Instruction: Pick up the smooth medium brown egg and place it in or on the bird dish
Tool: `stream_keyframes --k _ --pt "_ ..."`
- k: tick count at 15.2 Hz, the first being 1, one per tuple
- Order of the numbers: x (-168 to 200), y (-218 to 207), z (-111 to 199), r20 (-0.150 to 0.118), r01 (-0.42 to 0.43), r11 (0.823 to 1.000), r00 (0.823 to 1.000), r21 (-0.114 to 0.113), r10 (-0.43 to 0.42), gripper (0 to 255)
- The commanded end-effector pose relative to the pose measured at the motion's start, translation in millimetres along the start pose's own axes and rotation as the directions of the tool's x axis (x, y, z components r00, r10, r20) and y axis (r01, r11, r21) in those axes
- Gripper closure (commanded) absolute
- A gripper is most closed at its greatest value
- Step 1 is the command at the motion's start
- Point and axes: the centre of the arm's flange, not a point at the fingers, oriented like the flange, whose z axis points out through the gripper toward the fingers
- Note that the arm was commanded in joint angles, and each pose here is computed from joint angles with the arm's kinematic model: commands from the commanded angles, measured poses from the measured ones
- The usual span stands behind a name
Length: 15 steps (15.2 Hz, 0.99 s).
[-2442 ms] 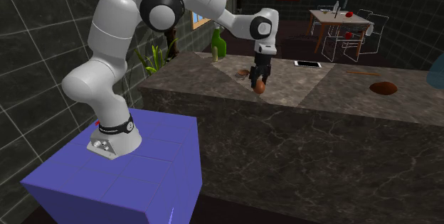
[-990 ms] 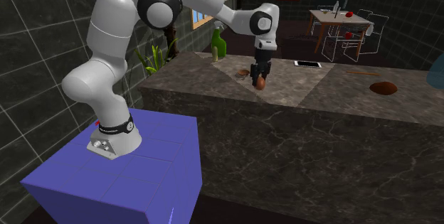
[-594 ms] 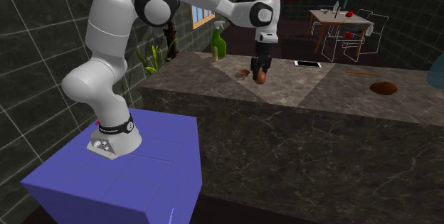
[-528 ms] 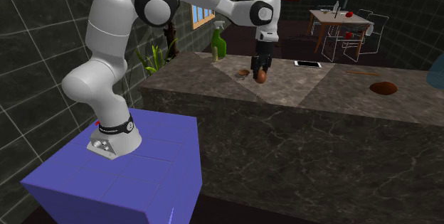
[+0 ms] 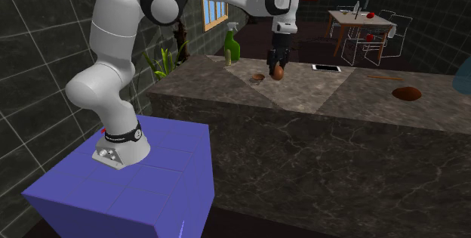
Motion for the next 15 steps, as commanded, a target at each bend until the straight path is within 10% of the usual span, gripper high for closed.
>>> stream_keyframes --k 1,15 --pt "-10 -7 -6 0.000 0.000 1.000 1.000 0.000 0.000 255" --pt "-161 -108 -40 0.000 0.000 1.000 1.000 0.000 0.000 255"
